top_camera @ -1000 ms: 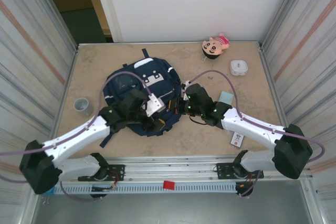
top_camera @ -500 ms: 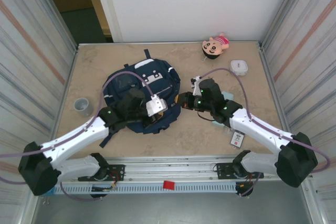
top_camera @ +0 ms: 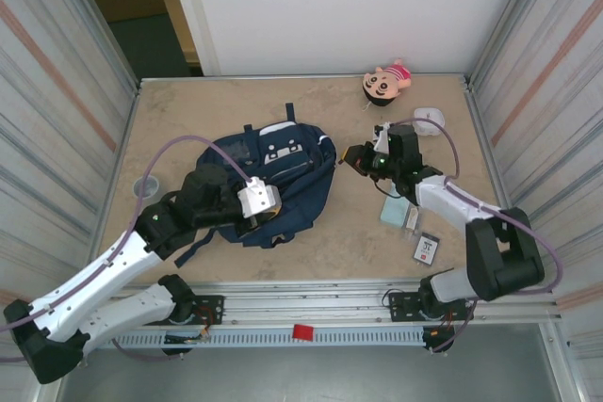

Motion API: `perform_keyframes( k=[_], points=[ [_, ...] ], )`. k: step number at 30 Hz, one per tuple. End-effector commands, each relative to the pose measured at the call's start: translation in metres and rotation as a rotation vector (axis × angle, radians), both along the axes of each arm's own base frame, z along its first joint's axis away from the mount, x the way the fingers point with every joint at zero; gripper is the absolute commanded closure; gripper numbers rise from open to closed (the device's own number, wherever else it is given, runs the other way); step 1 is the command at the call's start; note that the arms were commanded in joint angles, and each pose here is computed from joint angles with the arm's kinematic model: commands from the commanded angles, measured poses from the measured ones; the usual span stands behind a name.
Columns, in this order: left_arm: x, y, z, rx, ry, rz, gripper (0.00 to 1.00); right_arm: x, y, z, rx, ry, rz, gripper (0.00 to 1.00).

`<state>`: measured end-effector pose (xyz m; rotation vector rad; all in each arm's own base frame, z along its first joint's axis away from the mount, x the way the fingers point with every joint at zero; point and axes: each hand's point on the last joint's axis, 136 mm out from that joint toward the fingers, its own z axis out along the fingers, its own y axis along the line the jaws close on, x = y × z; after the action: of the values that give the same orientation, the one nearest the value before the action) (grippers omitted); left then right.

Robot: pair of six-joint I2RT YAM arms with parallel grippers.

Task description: Pack books, pencil case, and school supplies into a backpack

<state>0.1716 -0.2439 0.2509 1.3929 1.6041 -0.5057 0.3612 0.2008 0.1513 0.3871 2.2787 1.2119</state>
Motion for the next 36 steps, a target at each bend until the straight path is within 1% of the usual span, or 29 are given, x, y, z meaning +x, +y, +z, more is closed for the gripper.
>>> perform_keyframes(
  k=[1,6,9,10,12,13,14,15,17,18,21,24,27,28,30,31,32,34,36],
  points=[
    [-0.016,-0.003,0.071,-0.144,-0.168,-0.099,1.00,0.050,-0.043,-0.004,-0.066,-0.060,-0.244,1.00],
    [-0.018,-0.007,0.071,-0.154,-0.165,-0.123,1.00,0.067,-0.046,-0.022,-0.105,-0.040,-0.268,1.00],
    [-0.015,-0.008,0.065,-0.152,-0.160,-0.115,1.00,0.067,-0.040,-0.024,-0.082,-0.038,-0.237,1.00],
    [-0.014,-0.008,0.061,-0.141,-0.153,-0.110,0.96,0.066,-0.037,-0.020,-0.070,-0.047,-0.224,0.92],
    [-0.008,-0.009,0.051,-0.116,-0.127,-0.084,0.72,0.060,-0.034,-0.009,-0.063,-0.067,-0.206,0.66],
    [-0.003,-0.009,0.047,-0.110,-0.115,-0.055,0.61,0.056,-0.034,-0.002,-0.072,-0.080,-0.197,0.59],
    [0.004,-0.008,0.044,-0.108,-0.104,-0.018,0.49,0.050,-0.035,0.005,-0.088,-0.093,-0.189,0.54],
    [0.006,-0.008,0.040,-0.100,-0.093,-0.004,0.40,0.044,-0.038,0.012,-0.113,-0.105,-0.183,0.52],
    [0.012,-0.008,0.033,-0.089,-0.083,0.024,0.27,0.030,-0.039,0.027,-0.156,-0.144,-0.162,0.49],
    [0.017,-0.007,0.030,-0.089,-0.079,0.056,0.25,0.023,-0.038,0.034,-0.172,-0.164,-0.147,0.49],
    [0.029,-0.002,0.015,-0.083,-0.055,0.141,0.19,-0.007,-0.032,0.040,-0.203,-0.171,-0.075,0.48],
    [0.040,0.005,-0.001,-0.078,-0.031,0.234,0.14,-0.035,-0.023,0.033,-0.222,-0.139,-0.012,0.48],
    [0.054,0.018,-0.020,-0.070,0.006,0.369,0.12,-0.058,-0.013,0.023,-0.240,-0.105,0.027,0.48],
    [0.060,0.024,-0.026,-0.072,0.021,0.435,0.13,-0.065,-0.008,0.018,-0.246,-0.089,0.042,0.48],
    [0.069,0.037,-0.036,-0.093,0.071,0.561,0.14,-0.077,0.000,0.006,-0.257,-0.047,0.062,0.47],
    [0.073,0.044,-0.042,-0.112,0.110,0.638,0.14,-0.082,0.005,-0.002,-0.253,-0.014,0.074,0.47],
    [0.075,0.049,-0.049,-0.127,0.148,0.687,0.14,-0.088,0.009,-0.011,-0.243,0.023,0.088,0.47],
    [0.073,0.054,-0.063,-0.143,0.215,0.747,0.14,-0.098,0.018,-0.026,-0.227,0.091,0.114,0.47],
    [0.073,0.061,-0.077,-0.159,0.277,0.823,0.13,-0.108,0.022,-0.042,-0.246,0.172,0.123,0.43]
  ],
)
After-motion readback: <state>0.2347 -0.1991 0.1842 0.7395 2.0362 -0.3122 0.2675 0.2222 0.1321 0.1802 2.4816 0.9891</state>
